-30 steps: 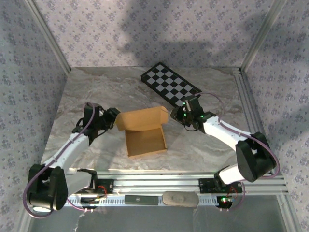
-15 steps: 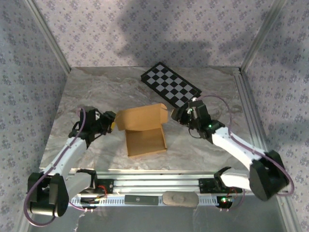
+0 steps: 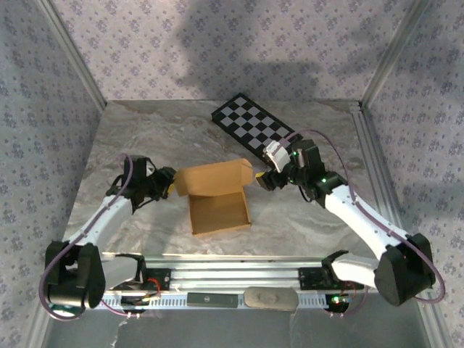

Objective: Fold the paper box

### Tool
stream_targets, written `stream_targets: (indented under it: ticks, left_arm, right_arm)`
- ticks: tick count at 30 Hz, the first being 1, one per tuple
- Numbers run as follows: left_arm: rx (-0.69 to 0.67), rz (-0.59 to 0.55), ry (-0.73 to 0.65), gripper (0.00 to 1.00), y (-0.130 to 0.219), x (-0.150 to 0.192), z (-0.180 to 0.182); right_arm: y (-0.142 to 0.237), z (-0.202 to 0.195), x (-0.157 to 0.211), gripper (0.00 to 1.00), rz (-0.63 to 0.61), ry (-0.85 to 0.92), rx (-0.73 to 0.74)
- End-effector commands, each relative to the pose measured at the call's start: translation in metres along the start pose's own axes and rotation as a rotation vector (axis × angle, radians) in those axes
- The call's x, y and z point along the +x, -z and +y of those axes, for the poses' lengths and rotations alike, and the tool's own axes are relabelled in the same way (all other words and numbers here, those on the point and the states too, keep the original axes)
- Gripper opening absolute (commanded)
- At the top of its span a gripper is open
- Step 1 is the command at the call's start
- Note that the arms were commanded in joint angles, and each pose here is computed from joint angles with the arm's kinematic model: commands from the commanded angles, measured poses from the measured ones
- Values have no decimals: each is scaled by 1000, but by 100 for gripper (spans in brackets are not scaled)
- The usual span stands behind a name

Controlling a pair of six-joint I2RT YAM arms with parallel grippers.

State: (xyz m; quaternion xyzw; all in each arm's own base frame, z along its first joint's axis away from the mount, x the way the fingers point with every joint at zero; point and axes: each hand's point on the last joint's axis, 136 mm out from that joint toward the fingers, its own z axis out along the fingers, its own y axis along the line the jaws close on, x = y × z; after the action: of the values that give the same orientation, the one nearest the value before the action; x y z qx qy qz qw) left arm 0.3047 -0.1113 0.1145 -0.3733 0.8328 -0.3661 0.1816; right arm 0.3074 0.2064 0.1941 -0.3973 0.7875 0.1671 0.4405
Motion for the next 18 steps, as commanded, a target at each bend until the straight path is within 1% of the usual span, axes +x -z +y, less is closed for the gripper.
stream_targets:
  ticks: [1, 5, 7, 9, 13, 16, 18]
  left_arm:
    - [39, 2, -37, 45, 1, -4, -19]
    - [40, 1, -37, 44, 0, -5, -21]
    - [46, 2, -38, 44, 0, -4, -24]
    - [50, 2, -41, 44, 0, -3, -25]
    - [48, 7, -46, 43, -1, -3, -27]
    - [48, 8, -48, 42, -3, -5, -29]
    - [50, 6, -47, 42, -5, -7, -31]
  right_arm:
    - [-10, 22, -4, 79, -51, 97, -142]
    - [-33, 29, 5, 79, 8, 34, -203]
    - [-43, 36, 10, 78, 26, 31, -211]
    - [-50, 33, 10, 78, 14, 23, -177]
    - [-58, 36, -2, 76, -6, 1, -200]
    - [-69, 36, -8, 73, 5, -7, -201]
    - [-75, 33, -7, 68, 27, -31, -205]
